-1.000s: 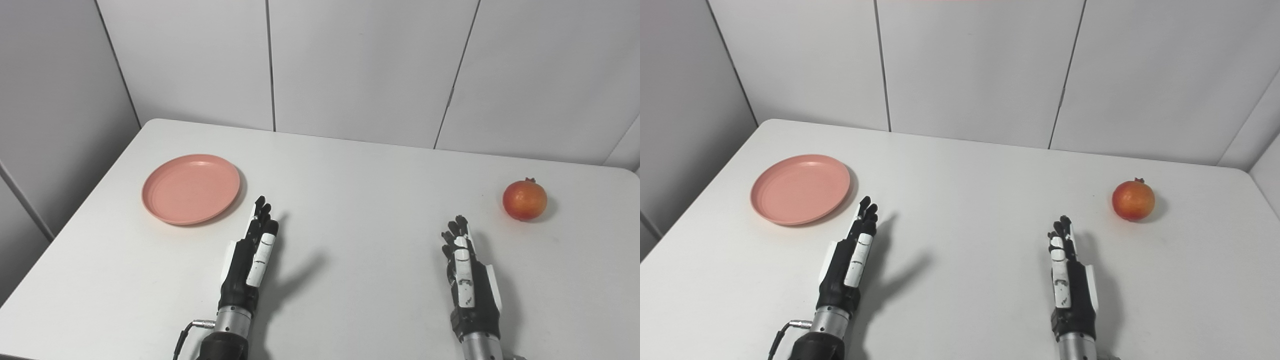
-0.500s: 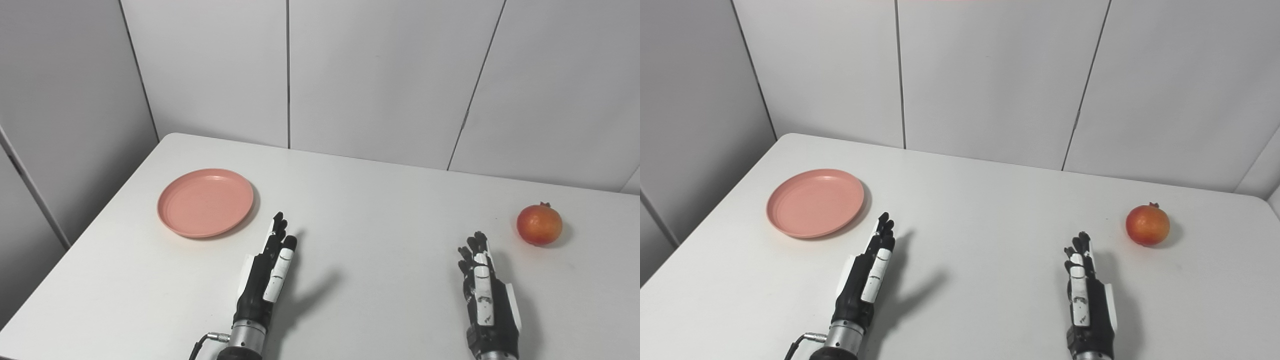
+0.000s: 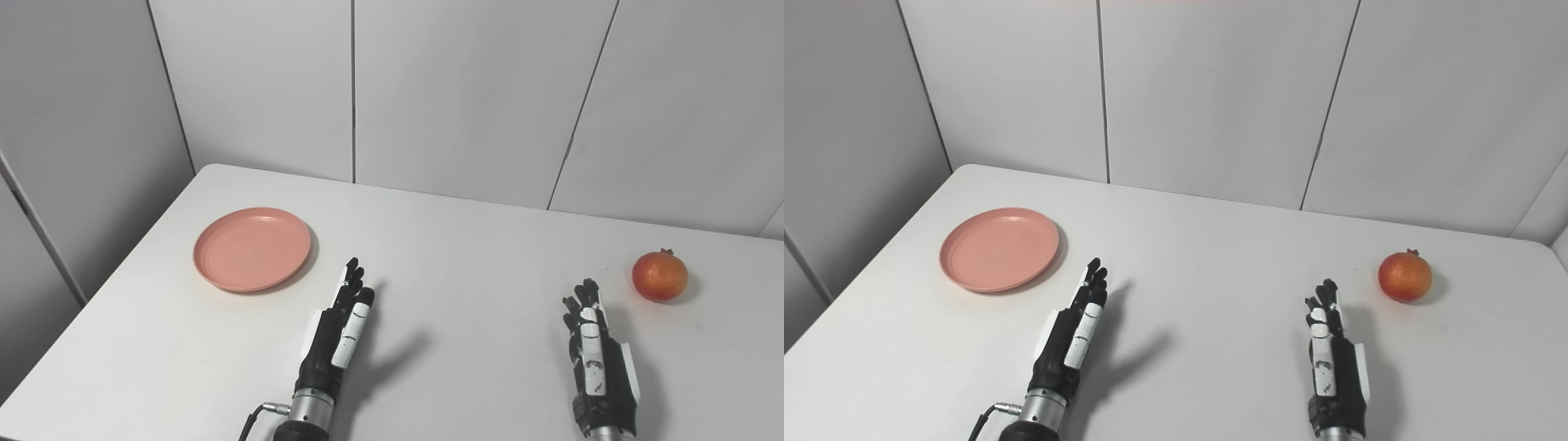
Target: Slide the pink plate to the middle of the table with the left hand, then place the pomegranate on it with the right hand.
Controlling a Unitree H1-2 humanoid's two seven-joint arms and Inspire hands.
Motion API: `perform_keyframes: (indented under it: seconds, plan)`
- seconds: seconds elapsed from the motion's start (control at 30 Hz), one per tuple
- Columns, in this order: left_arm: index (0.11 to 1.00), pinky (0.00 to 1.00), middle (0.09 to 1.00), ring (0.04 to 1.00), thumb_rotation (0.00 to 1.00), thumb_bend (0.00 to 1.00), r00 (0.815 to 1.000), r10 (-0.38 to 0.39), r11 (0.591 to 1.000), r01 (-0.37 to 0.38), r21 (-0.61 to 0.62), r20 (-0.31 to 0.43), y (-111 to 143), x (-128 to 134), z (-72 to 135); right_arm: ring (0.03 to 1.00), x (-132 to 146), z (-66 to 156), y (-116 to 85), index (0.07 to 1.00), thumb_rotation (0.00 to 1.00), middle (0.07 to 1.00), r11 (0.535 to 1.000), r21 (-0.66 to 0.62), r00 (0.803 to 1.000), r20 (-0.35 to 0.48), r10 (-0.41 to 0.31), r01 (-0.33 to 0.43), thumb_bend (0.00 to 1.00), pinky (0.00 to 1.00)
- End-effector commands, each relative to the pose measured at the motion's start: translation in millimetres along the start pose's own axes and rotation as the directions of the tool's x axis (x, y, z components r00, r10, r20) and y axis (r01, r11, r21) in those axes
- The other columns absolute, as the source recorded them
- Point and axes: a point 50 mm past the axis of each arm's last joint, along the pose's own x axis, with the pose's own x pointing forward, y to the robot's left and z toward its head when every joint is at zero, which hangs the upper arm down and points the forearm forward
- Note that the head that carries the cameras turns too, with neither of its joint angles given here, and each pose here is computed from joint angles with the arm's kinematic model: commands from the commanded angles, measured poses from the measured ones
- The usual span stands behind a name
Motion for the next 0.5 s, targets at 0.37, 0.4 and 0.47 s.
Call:
perform_keyframes:
  seconds: [0.37,0.4,0.47]
  plan:
    - [0.999,1.0,0.962,0.969,0.96,0.75,1.0,-0.017,0.995,0.014,-0.098,-0.024,3.8,-12.0,1.3,0.966,-18.5,-13.5,-11.5,1.0,0.93,0.987,1.0,-0.008,0.999,-0.032,-0.014,0.014,0.68,1.0]
    - [0.999,1.0,0.96,0.967,0.96,0.75,1.0,-0.016,0.994,0.015,-0.111,-0.013,2.2,-10.2,7.4,0.967,-19.2,-12.0,-13.4,1.0,0.93,0.988,1.0,-0.006,0.999,-0.03,-0.015,0.015,0.68,1.0]
    - [0.992,1.0,0.95,0.951,0.94,0.79,1.0,-0.013,0.992,0.014,-0.122,0.005,-0.3,-7.0,18.7,0.968,-20.6,-10.1,-15.8,1.0,0.93,0.987,1.0,0.0,0.999,-0.029,-0.019,0.019,0.68,1.0]
